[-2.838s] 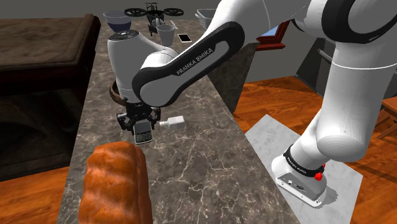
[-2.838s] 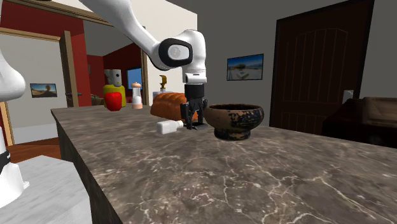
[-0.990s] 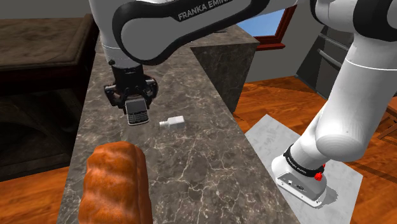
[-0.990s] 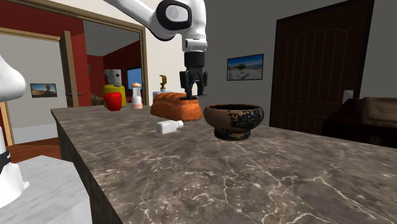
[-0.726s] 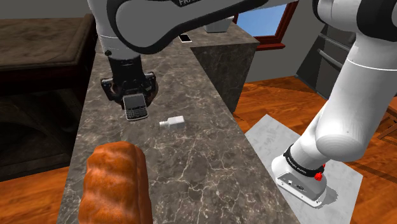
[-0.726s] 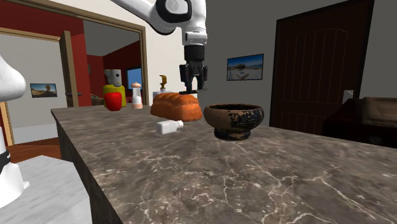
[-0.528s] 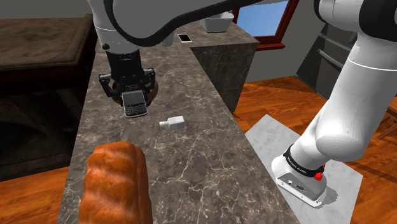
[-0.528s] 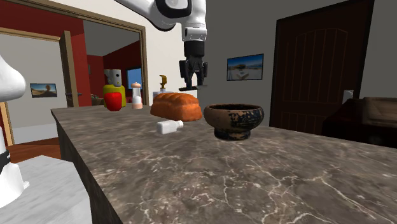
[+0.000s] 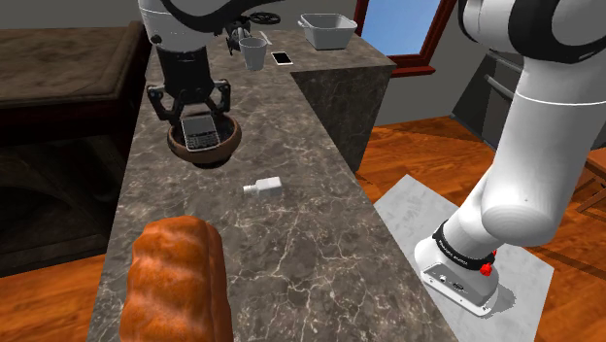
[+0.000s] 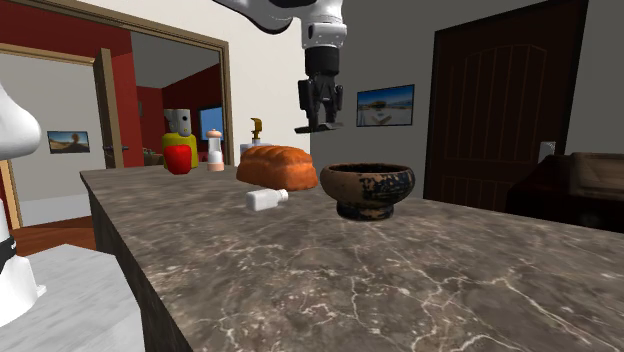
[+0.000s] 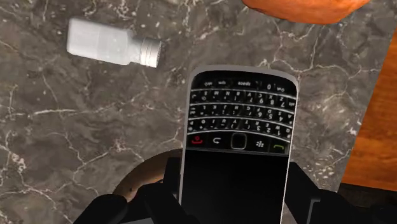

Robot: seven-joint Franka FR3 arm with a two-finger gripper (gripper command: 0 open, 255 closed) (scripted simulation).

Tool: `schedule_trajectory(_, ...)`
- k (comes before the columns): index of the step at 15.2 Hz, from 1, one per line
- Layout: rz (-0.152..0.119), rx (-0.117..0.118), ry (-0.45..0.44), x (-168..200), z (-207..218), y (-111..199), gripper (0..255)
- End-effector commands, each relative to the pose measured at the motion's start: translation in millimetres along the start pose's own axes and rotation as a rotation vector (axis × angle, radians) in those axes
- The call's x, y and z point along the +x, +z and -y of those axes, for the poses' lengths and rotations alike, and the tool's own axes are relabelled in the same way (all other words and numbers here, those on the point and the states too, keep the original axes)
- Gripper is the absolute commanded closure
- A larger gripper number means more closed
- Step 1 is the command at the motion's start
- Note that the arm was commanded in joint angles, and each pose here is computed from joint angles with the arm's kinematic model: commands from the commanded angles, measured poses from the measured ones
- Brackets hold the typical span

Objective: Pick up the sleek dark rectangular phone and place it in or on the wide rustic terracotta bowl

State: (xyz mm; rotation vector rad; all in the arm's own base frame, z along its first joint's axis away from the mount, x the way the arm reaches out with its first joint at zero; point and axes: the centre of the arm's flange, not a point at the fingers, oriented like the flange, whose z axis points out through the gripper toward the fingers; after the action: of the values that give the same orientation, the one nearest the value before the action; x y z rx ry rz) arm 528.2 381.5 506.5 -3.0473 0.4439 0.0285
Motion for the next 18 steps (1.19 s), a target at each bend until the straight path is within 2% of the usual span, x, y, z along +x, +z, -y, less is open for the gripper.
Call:
schedule_trajectory(1, 0.0, -0.001, 0.0, 27.8, -4.2, -1.0, 255)
schedule_trajectory(9, 0.0, -0.001, 0.0, 126.5, -14.8, -7.6, 255)
schedule_trajectory(18, 0.0, -0.001, 0.0, 127.8, -17.6, 39.8, 255)
